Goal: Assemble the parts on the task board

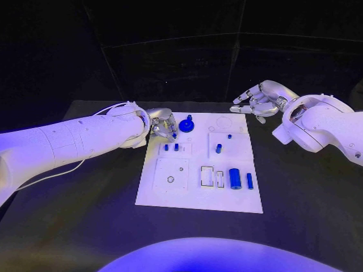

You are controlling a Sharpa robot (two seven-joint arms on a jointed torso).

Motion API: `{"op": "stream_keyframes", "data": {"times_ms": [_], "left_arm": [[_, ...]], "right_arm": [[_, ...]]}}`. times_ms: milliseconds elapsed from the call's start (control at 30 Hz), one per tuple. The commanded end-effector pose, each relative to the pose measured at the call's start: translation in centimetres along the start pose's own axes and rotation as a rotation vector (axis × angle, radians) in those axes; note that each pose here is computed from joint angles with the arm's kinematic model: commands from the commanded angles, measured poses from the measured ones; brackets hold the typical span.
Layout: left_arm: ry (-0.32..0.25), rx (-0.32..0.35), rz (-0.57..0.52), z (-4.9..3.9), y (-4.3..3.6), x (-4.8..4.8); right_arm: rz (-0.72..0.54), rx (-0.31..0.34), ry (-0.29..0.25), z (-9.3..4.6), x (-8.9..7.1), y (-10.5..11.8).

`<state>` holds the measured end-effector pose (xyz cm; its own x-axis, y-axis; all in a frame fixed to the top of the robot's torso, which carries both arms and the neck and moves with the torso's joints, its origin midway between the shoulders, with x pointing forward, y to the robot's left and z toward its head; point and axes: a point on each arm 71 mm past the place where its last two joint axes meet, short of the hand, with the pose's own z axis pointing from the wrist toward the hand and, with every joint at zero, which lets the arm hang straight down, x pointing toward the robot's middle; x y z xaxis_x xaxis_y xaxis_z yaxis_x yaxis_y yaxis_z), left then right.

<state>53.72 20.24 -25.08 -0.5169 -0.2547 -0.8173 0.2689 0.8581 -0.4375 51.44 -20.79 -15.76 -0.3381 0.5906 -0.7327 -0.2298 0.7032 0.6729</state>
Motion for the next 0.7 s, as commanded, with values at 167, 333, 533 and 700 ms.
{"op": "stream_keyframes", "data": {"times_ms": [167,333,533,700], "left_arm": [[0.011,-0.005,0.003,-0.08,0.09,0.04],[-0.001,-0.010,0.001,-0.36,0.54,-0.17],[-0.046,-0.014,-0.026,-1.10,1.47,-0.75],[-0.124,0.008,-0.092,-1.92,2.15,-1.92]], "right_arm": [[0.002,-0.008,-0.007,0.0,-0.1,0.1],[0.000,-0.001,-0.011,0.0,-0.3,-0.1],[-0.043,0.015,-0.011,0.1,-0.7,-0.9],[-0.168,0.007,0.016,0.3,-0.9,-1.3]]}}
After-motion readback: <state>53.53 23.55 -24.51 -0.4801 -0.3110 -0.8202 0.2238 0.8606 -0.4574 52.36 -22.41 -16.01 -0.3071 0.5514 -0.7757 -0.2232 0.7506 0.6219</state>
